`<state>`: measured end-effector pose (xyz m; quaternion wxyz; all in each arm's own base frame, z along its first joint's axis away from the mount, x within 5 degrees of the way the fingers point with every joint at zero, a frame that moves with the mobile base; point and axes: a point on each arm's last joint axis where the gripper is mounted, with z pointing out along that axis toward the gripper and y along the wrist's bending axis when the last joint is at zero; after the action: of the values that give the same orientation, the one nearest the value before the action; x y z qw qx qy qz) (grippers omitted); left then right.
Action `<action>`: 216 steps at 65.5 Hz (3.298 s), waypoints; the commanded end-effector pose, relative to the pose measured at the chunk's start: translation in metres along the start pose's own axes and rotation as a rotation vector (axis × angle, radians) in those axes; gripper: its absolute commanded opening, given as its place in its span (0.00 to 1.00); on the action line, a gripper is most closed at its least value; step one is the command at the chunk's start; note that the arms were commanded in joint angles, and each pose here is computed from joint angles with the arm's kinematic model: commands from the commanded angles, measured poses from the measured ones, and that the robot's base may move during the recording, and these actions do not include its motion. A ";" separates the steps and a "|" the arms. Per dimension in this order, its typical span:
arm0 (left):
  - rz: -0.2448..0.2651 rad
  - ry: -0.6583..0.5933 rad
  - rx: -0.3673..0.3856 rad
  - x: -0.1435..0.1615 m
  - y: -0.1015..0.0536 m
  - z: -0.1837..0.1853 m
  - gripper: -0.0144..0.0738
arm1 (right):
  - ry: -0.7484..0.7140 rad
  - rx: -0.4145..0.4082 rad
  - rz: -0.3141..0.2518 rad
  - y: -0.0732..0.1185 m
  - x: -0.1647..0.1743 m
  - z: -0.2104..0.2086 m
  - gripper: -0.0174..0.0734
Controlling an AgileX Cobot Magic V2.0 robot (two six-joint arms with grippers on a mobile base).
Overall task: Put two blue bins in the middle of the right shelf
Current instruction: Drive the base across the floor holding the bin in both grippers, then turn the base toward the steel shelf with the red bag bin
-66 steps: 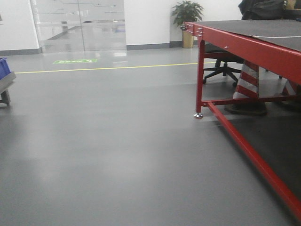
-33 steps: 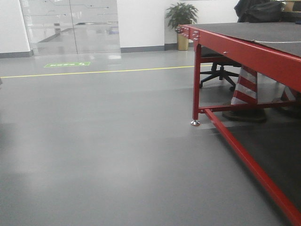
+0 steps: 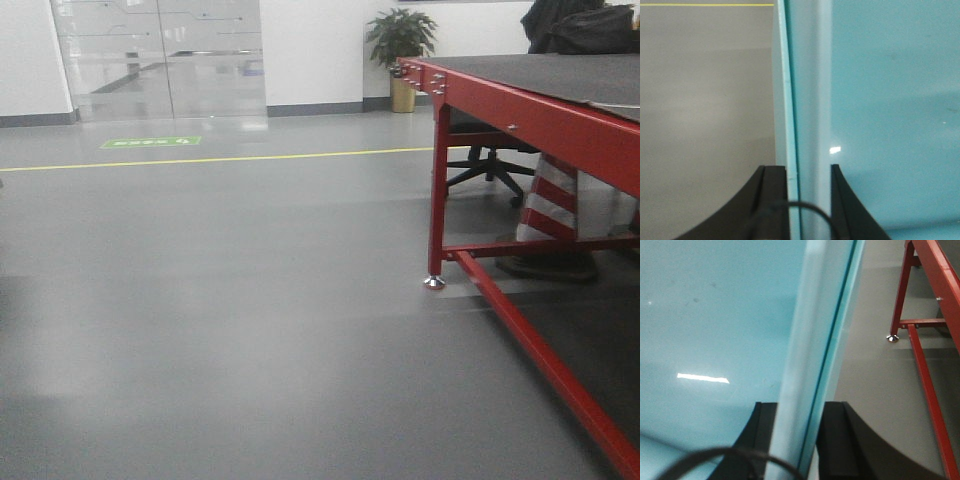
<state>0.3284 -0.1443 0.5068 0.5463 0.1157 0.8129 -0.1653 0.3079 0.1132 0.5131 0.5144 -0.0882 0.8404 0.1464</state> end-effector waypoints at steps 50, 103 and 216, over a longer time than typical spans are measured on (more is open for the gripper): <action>-0.020 -0.123 0.053 -0.014 -0.007 -0.009 0.04 | -0.101 -0.057 -0.002 0.008 -0.011 -0.013 0.02; -0.020 -0.120 0.053 -0.014 -0.007 -0.007 0.04 | -0.101 -0.057 -0.002 0.008 -0.011 -0.013 0.02; -0.020 -0.122 0.053 -0.014 -0.007 -0.007 0.04 | -0.101 -0.057 -0.002 0.008 -0.011 -0.013 0.02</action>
<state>0.3313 -0.1458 0.5038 0.5427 0.1166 0.8152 -0.1656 0.3086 0.1131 0.5126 0.5140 -0.0880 0.8408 0.1450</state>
